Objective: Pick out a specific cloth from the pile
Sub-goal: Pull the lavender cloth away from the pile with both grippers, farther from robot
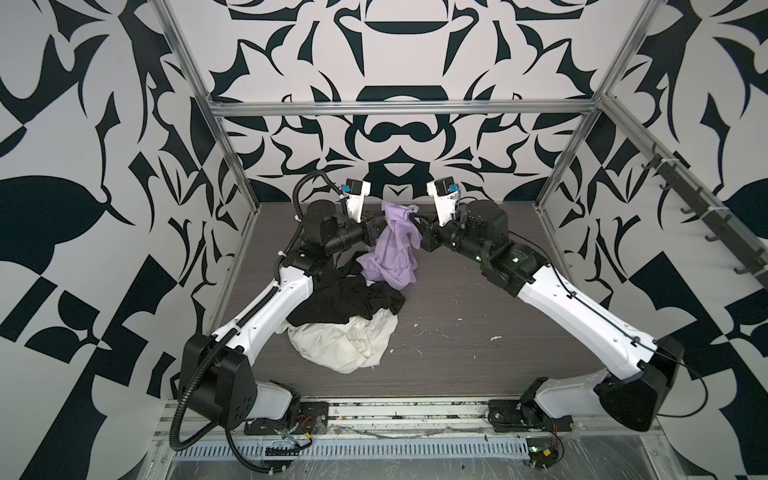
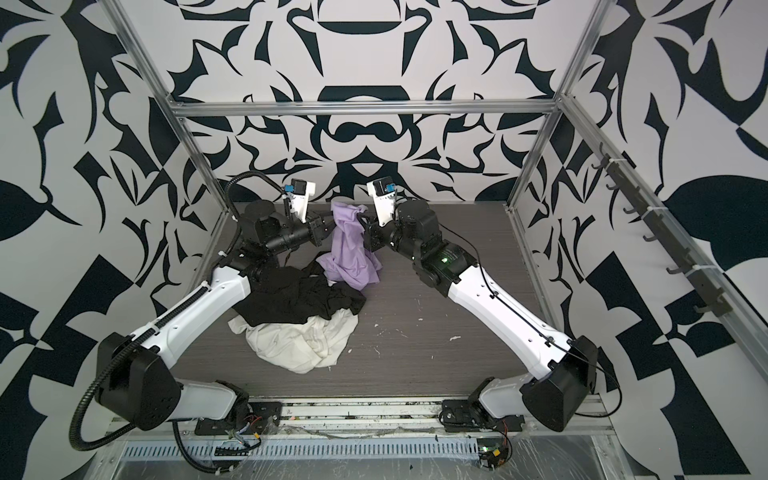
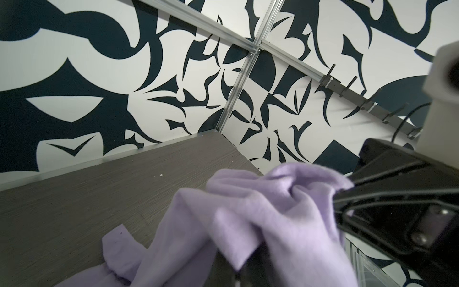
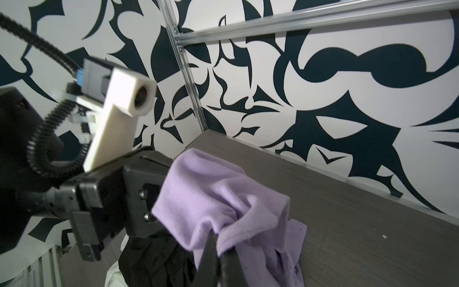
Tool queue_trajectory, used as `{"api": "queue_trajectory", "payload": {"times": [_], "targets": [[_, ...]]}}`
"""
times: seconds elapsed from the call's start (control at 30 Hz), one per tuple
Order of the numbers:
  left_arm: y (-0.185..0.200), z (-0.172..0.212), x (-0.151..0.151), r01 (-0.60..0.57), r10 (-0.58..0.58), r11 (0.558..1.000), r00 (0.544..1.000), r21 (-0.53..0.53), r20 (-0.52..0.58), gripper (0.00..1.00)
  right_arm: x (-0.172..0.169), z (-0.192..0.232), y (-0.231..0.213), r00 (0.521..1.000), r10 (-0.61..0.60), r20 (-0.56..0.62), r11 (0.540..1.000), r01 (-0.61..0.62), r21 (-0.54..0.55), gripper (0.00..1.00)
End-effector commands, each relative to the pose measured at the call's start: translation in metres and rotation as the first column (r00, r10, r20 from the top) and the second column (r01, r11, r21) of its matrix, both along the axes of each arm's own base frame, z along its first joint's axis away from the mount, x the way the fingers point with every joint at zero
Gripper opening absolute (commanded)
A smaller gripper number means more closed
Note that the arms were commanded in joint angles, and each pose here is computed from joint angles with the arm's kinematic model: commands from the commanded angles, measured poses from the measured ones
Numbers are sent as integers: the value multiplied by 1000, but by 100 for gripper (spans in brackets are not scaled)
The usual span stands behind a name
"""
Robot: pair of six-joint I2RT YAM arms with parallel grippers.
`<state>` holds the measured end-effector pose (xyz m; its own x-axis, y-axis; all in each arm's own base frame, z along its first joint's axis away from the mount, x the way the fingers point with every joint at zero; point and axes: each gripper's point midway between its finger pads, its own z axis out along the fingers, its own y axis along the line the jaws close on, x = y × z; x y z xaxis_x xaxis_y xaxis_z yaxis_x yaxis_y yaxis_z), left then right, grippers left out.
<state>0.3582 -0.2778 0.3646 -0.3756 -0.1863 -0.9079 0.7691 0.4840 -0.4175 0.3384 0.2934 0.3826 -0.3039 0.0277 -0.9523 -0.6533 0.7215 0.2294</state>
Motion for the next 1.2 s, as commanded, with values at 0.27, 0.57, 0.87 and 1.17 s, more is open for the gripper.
{"api": "queue_trajectory", "payload": {"times": [0.27, 0.57, 0.87, 1.17], "targets": [[-17, 57, -17, 69, -60, 994, 993, -83, 101, 0, -5, -4, -34, 996, -80, 32, 997, 80, 1, 0], [-37, 72, -23, 117, -105, 989, 987, -92, 123, 0, -8, -18, -45, 995, -102, 14, 995, 103, -11, 0], [-49, 72, -18, 131, -120, 987, 985, -91, 122, 0, -21, -15, -57, 994, -104, 28, 994, 105, -18, 12], [-57, 71, -15, 146, -134, 985, 984, -93, 120, 0, -39, -6, -80, 991, -129, 43, 988, 132, -77, 46]]}}
